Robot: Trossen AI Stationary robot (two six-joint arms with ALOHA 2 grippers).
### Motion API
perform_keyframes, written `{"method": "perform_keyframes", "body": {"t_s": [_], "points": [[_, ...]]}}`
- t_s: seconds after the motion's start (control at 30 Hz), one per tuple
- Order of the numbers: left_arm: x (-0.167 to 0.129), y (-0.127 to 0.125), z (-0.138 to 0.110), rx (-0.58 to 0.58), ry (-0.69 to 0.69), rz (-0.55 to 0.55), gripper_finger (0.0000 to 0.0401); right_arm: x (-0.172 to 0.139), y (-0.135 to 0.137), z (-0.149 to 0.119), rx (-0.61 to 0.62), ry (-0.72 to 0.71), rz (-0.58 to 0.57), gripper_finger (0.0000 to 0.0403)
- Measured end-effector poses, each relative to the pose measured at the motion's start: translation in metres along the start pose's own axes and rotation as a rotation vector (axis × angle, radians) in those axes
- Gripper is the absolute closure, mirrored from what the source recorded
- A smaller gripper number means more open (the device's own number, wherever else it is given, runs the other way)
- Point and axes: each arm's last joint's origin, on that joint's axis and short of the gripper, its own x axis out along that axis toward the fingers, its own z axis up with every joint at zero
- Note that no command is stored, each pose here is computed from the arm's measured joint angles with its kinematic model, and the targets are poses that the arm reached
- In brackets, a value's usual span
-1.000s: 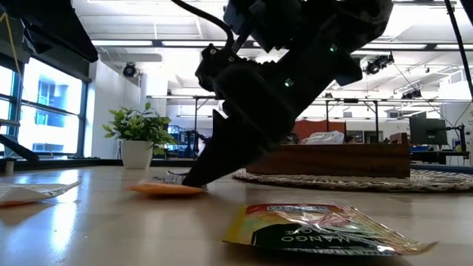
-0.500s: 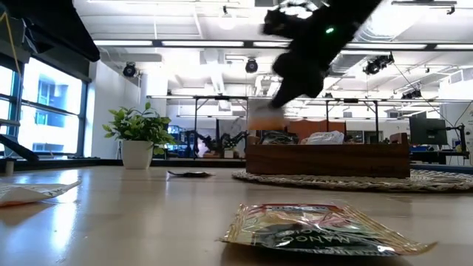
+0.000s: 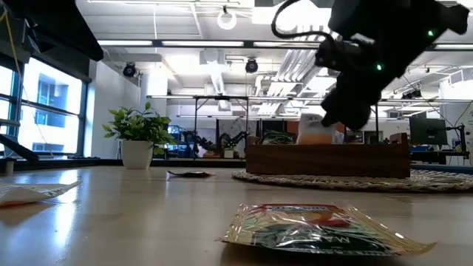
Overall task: Pick & Place Tea
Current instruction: Put the white tea bag into the middle section of the wooden organizer
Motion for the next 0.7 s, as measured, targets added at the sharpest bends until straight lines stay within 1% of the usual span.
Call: {"method": "perform_keyframes", "body": {"t_s": [0.1, 0.23, 0.3, 0.37, 0.47, 0.6, 0.7], "points": [[0.0, 0.0, 0.0, -0.002, 0.0, 0.0, 0.0357, 0.004, 0.0, -0.002, -0.033, 0.003, 0.013, 0.0398], [0.0, 0.0, 0.0, -0.004, -0.001, 0.0, 0.0357, 0.005, -0.002, -0.002, -0.068, 0.01, -0.002, 0.04], [0.0, 0.0, 0.0, -0.004, -0.005, 0.002, 0.0357, 0.006, -0.002, -0.002, -0.095, 0.01, -0.008, 0.0394], [0.0, 0.0, 0.0, -0.004, -0.005, 0.002, 0.0357, 0.006, -0.002, -0.002, -0.118, 0.011, -0.005, 0.0382], [0.0, 0.0, 0.0, -0.004, -0.005, 0.002, 0.0357, 0.006, -0.001, 0.0, -0.12, 0.0, 0.003, 0.0359], [0.0, 0.0, 0.0, -0.004, -0.008, 0.005, 0.0357, 0.004, 0.0, 0.006, -0.148, 0.003, 0.037, 0.0321], [0.0, 0.0, 0.0, -0.003, -0.009, 0.005, 0.0357, 0.001, 0.001, 0.014, -0.143, 0.0, 0.062, 0.0292]]}}
